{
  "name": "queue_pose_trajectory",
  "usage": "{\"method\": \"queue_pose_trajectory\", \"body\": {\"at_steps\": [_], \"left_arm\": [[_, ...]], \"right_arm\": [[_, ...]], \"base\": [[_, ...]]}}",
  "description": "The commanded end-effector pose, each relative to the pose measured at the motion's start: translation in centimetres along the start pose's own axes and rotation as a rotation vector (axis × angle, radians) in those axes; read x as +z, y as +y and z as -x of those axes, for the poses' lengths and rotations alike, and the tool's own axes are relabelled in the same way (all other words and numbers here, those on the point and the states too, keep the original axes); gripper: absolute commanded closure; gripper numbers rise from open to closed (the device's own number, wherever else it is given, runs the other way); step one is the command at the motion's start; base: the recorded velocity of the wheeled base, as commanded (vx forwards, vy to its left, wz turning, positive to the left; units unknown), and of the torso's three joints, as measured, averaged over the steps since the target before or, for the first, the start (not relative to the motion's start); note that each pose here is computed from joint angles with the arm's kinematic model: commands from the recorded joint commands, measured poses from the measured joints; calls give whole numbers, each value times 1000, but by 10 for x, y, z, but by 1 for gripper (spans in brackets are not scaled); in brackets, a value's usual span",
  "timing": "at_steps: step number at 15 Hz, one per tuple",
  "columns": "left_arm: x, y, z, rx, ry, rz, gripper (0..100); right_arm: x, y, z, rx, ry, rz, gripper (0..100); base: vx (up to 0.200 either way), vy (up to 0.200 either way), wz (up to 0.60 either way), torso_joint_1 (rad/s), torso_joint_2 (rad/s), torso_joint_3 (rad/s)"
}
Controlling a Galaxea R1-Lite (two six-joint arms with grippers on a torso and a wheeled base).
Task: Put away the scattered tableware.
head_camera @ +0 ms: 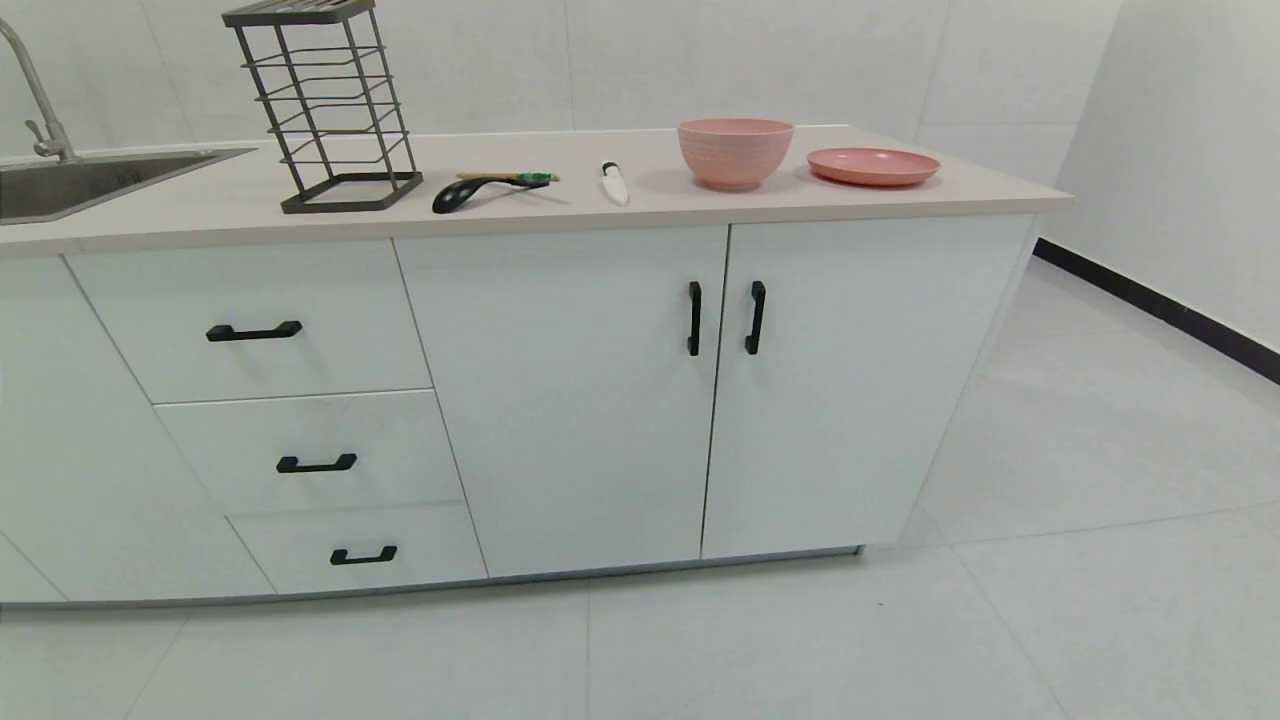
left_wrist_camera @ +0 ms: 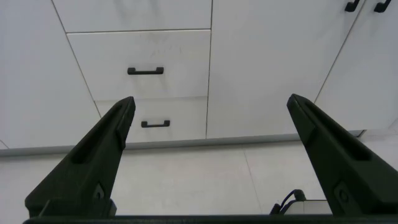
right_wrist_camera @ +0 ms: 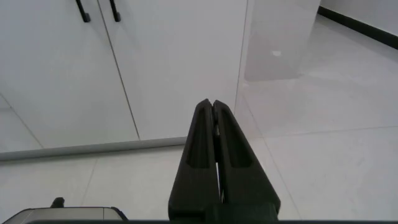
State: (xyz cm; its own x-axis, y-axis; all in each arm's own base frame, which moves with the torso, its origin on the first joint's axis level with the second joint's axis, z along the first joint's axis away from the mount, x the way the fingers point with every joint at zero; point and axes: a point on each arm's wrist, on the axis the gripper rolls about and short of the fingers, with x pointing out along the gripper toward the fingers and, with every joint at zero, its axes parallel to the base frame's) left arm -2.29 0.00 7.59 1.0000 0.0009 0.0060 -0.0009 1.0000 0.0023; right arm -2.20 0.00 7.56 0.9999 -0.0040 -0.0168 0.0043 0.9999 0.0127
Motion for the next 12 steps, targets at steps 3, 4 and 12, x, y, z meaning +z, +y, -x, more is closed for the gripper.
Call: {"method": "queue_pose_trajectory", "body": {"at_steps": [3,4,12], "left_arm": [[0,0,0,1,1,-2,0],[0,0,0,-1,1,-2,0],[0,0,0,-2,1,-4,0]], "right_arm": [[0,0,0,-1,2,-3,100],[2,0,0,0,-20,-10,100],[172,22,-96,384,-53,55,0]], "base": [[0,0,0,0,0,0],[0,0,0,0,0,0],[0,0,0,0,0,0]]}}
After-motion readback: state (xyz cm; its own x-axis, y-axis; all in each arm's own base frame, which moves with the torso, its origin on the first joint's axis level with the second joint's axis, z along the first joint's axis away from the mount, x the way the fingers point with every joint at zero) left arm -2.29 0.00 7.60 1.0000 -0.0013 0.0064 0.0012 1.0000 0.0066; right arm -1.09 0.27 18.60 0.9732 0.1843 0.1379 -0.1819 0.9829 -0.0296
